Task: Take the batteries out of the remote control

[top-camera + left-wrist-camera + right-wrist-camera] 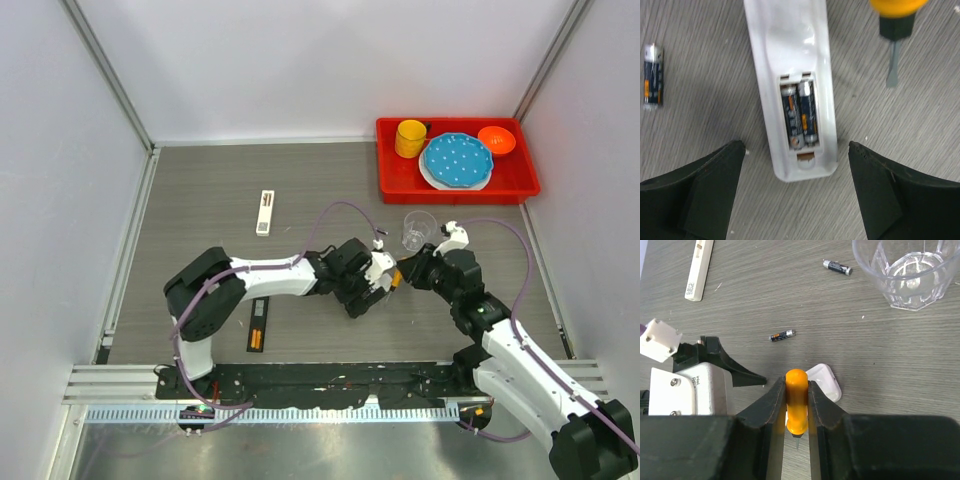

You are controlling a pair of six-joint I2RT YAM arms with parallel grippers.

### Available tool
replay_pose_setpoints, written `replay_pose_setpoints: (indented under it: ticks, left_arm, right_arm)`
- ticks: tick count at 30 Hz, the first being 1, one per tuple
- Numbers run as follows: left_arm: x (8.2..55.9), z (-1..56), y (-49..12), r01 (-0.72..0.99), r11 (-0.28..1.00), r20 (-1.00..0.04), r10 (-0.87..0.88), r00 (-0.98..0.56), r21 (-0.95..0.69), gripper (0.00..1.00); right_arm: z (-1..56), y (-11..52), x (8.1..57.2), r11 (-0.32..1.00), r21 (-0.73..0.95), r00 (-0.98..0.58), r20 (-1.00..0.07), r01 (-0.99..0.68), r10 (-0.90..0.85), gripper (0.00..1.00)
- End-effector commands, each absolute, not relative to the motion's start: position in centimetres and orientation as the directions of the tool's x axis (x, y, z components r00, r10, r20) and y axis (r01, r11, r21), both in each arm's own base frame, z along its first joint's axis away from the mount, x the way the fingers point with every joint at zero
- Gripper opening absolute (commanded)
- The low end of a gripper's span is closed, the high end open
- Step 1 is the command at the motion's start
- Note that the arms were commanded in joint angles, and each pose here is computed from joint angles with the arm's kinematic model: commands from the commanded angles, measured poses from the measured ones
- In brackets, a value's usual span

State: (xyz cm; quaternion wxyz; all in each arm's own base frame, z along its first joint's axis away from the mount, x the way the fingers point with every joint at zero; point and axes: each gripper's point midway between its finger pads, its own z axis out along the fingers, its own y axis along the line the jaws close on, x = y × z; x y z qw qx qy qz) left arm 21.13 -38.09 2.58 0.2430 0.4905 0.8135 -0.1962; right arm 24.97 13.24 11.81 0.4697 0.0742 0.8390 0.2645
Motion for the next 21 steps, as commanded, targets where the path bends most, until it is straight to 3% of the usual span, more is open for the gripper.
replay_pose_setpoints:
  ticks: [1,6,18,21]
  left_arm:
    - [21.0,2.8,-35.7,0.872,0.487,-0.574,0.702,-0.422,-0.045,0.89]
    - [19.5,1.5,-33.7,0.846,0.527,-0.571,0.672,-0.472,-0.078,0.88]
    - [18.3,1.7,-35.6,0.824,0.537,-0.578,0.619,-0.532,-0.183,0.84]
    - [18.6,1.5,-35.9,0.83,0.53,-0.568,0.635,-0.524,-0.173,0.79]
  right_arm:
    - [16.4,13.7,26.8,0.822,0.539,-0.437,-0.793,-0.18,0.424,0.01]
    - [16.3,13.6,26.9,0.823,0.538,-0.428,-0.797,-0.182,0.427,0.01]
    - [16.1,14.1,26.7,0.802,0.561,-0.427,-0.789,-0.206,0.442,0.01]
    - [15.9,14.1,26.6,0.802,0.56,-0.43,-0.788,-0.205,0.44,0.01]
